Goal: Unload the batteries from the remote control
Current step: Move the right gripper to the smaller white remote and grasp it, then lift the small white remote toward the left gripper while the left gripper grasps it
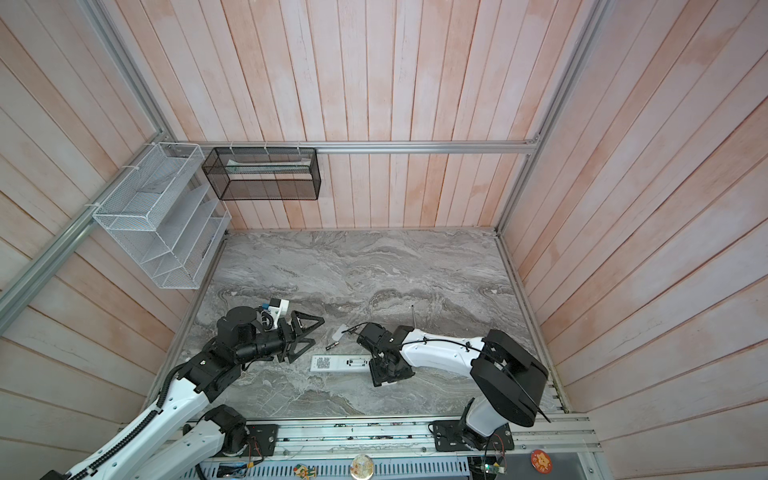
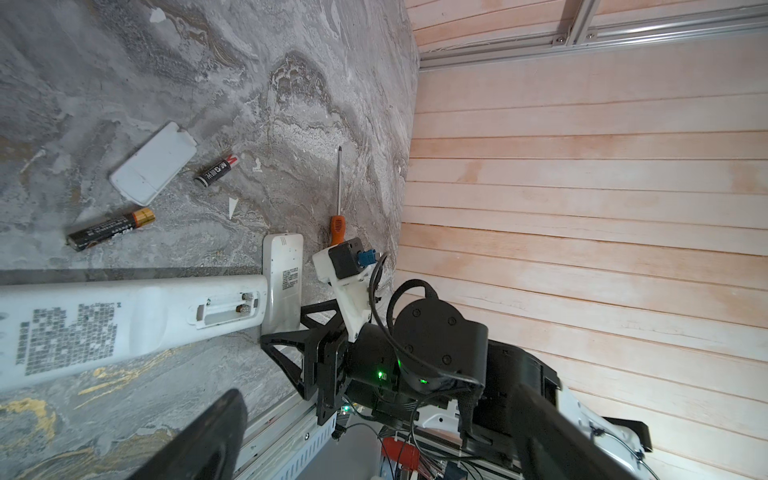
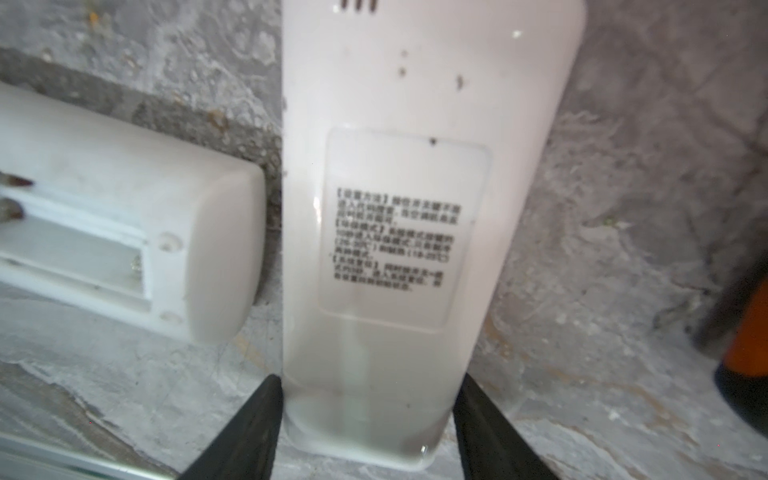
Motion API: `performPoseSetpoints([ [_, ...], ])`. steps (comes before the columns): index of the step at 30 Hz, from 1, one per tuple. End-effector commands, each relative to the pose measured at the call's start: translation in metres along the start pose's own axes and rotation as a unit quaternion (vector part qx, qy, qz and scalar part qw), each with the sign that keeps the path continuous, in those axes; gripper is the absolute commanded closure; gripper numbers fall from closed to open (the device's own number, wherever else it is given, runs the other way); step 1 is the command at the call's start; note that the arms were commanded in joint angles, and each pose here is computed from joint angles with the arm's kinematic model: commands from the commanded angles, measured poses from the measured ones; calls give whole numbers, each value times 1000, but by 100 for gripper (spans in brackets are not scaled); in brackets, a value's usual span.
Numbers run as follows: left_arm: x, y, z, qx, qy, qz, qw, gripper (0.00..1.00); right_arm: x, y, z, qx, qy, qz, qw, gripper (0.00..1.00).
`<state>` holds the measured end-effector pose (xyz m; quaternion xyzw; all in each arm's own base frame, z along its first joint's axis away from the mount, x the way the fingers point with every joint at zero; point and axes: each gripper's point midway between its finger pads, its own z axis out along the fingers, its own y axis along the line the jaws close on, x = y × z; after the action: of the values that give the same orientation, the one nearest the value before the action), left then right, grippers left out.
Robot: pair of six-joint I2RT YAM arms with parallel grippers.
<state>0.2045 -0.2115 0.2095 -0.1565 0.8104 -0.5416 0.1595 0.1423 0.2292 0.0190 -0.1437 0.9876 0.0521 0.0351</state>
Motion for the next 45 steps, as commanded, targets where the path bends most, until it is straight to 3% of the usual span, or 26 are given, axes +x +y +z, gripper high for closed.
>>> performPoseSetpoints([
  [1,-3,5,-2,-4,-13,-4,1000,0,-4,-1,4,16,-4,-6,1000,38],
  [21,-2,5,-4,-5,-14,-3,1000,0,-3,1,10,22,7,-16,1000,40],
  [37,-3,0,1,4,-4,4,1000,0,-33,6,-61,-4,-79,-47,996,45],
  [45,-4,-6,10,16,12,6,1000,0,-42,30,-97,-94,-112,-63,987,47],
])
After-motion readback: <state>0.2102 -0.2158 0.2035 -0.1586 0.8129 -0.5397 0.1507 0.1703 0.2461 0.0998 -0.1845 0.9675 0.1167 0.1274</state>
